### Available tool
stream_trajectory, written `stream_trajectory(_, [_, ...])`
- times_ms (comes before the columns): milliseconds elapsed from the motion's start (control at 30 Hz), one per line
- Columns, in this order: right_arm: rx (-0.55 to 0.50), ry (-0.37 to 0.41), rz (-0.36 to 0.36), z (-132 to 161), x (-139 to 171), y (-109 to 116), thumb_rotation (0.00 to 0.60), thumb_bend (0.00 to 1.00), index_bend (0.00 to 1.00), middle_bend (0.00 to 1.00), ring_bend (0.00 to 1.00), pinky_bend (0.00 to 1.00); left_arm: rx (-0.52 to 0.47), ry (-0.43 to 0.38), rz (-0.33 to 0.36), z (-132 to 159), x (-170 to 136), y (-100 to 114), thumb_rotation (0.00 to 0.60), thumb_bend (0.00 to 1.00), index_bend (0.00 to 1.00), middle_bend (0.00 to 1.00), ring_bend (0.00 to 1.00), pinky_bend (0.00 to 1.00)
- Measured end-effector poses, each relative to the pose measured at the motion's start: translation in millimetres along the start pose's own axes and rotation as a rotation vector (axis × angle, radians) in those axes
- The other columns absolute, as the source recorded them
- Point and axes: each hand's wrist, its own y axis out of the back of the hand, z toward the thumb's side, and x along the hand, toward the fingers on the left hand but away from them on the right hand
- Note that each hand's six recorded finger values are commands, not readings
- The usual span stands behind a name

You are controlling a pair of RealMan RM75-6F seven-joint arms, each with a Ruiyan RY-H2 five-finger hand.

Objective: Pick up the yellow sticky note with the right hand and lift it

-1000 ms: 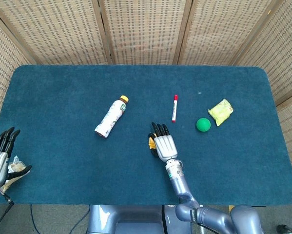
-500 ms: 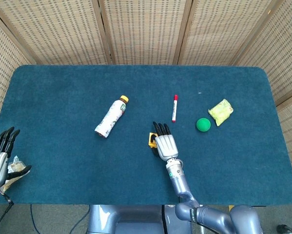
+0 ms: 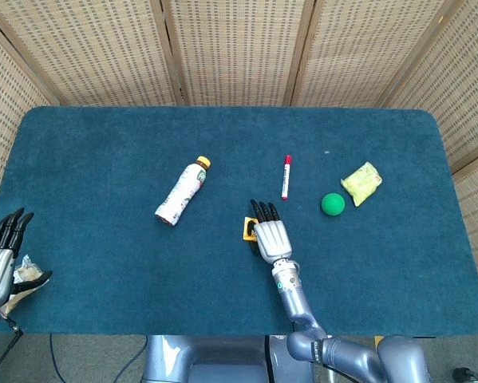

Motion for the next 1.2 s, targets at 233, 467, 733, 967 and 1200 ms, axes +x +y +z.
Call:
stream_trajectory(233, [0.002,-0.001,0.0,0,-1,1,0.6,0.55,0.56,0.0,0.0,0.0,0.0,0.001,-0.002,0,0,0,0.6,0.1,0.0,0.0,0.0,0.08])
stream_trajectory(467, [-0.002,-0.001,-0.002,2,-4,2,0.6,0.56,0.57,0.0,0.0,0.0,-0.001,0.005,0.0,-1,1,0,0.6,0.1,0.0,0.0,0.0,0.08])
stream_trajectory(733, [0.003,-0.001,-0.01,4,-8,5,0.6,0.58,0.57,0.0,0.0,0.0,-0.002,0.011,0.002,-3,2,1,0.6,0.1,0.0,0.0,0.0,0.08])
stream_trajectory(967, [0.007,-0.005,-0.018,4,-10,8,0.6,0.59,0.58,0.0,0.0,0.0,-0.002,0.014,-0.002,-4,3,0,0.6,0.1,0.0,0.0,0.0,0.08])
stream_trajectory(1200, [0.013,-0.007,-0.021,4,-13,11,0.6,0.59,0.58,0.0,0.0,0.0,-0.002,0.016,-0.003,-4,3,0,0.6,0.1,0.0,0.0,0.0,0.08])
